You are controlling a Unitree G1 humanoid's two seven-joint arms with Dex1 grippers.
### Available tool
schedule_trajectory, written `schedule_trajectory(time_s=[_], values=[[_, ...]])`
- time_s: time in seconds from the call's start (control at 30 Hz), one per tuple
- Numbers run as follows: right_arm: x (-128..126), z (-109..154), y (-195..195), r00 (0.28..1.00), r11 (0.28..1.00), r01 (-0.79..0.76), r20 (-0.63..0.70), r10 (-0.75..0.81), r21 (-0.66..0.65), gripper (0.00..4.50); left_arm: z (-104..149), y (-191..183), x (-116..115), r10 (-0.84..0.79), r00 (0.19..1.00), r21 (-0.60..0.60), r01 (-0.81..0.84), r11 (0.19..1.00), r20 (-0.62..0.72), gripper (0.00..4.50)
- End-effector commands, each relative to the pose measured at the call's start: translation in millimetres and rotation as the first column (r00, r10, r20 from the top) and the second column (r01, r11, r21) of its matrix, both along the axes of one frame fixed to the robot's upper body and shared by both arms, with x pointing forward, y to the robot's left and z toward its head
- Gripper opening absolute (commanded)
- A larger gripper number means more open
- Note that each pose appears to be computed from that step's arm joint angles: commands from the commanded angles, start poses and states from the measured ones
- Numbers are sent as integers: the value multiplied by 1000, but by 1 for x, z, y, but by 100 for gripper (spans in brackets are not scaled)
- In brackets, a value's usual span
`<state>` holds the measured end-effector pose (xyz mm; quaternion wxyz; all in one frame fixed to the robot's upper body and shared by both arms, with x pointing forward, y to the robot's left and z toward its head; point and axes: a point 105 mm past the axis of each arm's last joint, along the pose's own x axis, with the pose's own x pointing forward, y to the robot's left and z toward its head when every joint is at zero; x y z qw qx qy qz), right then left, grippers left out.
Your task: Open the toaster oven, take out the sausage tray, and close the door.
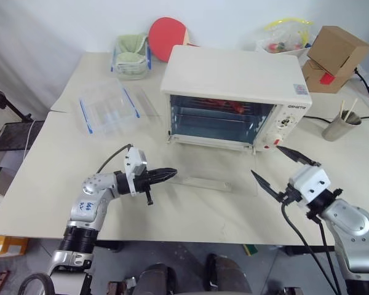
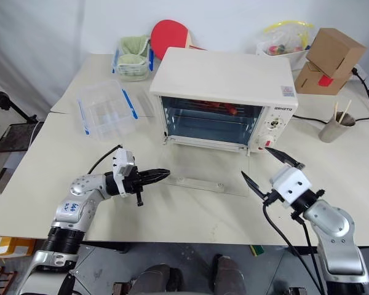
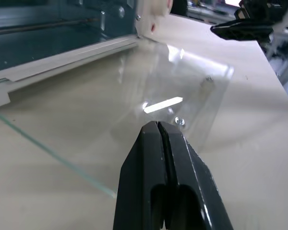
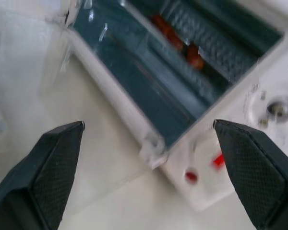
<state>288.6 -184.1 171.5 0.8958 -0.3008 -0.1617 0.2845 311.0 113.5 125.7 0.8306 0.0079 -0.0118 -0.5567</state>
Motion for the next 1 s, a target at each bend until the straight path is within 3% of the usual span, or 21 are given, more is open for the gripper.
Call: schedule_trajectory(time_s=[0.03,0.2,0.47,0.7,0.93,1.0], values=[[10,15,26,997,998,-56,45,56,10,450,31,16,-9,69,996,-78,-64,995,63,65],[29,27,65,991,993,-113,71,114,-25,450,42,35,-22,198,977,-113,-188,976,85,217],[71,36,103,974,970,-30,211,83,-241,450,46,49,-31,429,900,-204,-406,891,84,446],[115,48,113,951,938,162,304,-66,-306,450,43,43,-34,455,887,-231,-427,874,80,449],[130,55,126,925,918,211,372,-77,-335,450,40,41,-35,434,897,-217,-409,886,82,449],[132,55,130,921,915,211,384,-68,-345,411,39,40,-34,425,901,-215,-400,891,83,450]])
